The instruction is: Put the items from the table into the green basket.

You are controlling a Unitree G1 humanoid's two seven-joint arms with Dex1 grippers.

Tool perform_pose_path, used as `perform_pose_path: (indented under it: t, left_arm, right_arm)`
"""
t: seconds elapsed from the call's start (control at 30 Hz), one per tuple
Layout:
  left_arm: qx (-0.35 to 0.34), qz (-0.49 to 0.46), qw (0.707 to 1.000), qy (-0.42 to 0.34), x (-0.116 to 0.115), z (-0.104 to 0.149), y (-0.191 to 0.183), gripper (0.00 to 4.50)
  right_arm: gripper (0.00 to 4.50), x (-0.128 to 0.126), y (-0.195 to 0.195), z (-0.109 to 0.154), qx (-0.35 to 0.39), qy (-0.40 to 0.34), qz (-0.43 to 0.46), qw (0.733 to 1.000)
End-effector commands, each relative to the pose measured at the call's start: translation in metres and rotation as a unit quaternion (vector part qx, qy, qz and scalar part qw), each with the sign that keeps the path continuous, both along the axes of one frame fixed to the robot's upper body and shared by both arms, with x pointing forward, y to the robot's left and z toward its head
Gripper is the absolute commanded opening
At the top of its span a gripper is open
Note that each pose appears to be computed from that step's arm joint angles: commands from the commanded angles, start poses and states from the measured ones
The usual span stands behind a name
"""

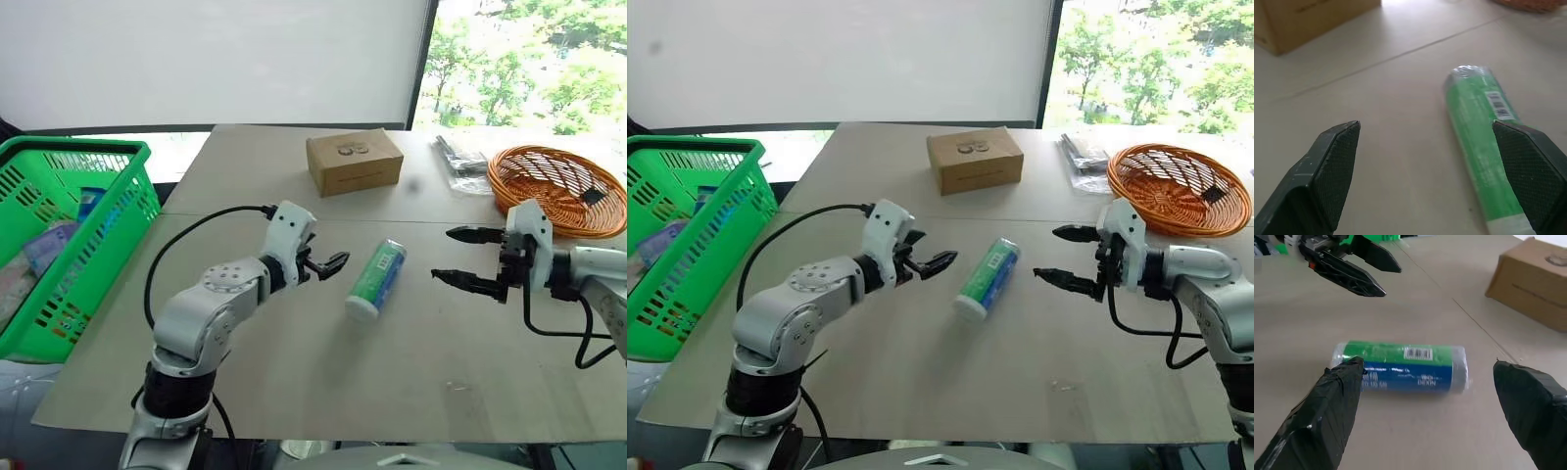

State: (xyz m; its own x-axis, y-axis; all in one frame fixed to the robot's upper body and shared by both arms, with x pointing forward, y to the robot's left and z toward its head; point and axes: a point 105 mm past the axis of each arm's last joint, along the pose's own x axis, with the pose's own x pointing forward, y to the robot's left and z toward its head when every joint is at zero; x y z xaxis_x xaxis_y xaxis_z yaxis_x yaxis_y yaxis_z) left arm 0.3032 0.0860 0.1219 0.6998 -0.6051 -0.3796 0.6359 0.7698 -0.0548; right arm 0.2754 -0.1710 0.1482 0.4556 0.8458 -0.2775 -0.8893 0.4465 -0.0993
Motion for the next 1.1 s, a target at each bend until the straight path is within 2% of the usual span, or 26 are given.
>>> perform_pose_path:
  t: [0.03,0.3,0.37,0.6,0.7,0.8,0.83,0.97,1.1]
  left_arm:
    - [-0.015,-0.029,0.999,0.022,0.001,-0.002,-0.020,4.42]
    - [0.012,-0.048,0.995,0.088,-0.002,-0.045,-0.042,4.42]
    - [0.053,-0.023,0.994,0.095,0.002,-0.059,-0.033,4.42]
    - [0.138,0.042,0.985,0.094,0.010,-0.082,-0.004,4.42]
    - [0.126,0.052,0.986,0.095,0.009,-0.083,-0.003,3.62]
    - [0.098,0.057,0.988,0.104,0.007,-0.081,-0.007,2.61]
    - [0.093,0.060,0.988,0.107,0.007,-0.081,-0.008,2.43]
    - [0.074,0.068,0.988,0.117,0.006,-0.082,-0.009,2.10]
    - [0.062,0.099,0.987,0.108,0.013,-0.077,-0.003,1.97]
  right_arm:
    - [4.50,-0.003,-0.002,0.016,0.000,-0.049,-0.014,0.999]
    - [4.50,-0.011,-0.008,0.010,-0.003,-0.051,-0.043,0.998]
    - [4.50,-0.013,-0.009,0.010,-0.007,-0.052,-0.046,0.998]
    - [4.50,-0.013,-0.009,0.009,-0.007,-0.053,-0.050,0.997]
    - [4.50,-0.012,-0.009,0.009,-0.008,-0.053,-0.049,0.997]
    - [4.50,-0.012,-0.007,0.009,-0.006,-0.053,-0.046,0.998]
    - [4.50,-0.012,-0.006,0.010,-0.006,-0.052,-0.045,0.998]
    - [4.50,-0.011,-0.005,0.009,-0.008,-0.052,-0.042,0.998]
    - [4.50,-0.009,-0.003,0.008,-0.007,-0.053,-0.039,0.998]
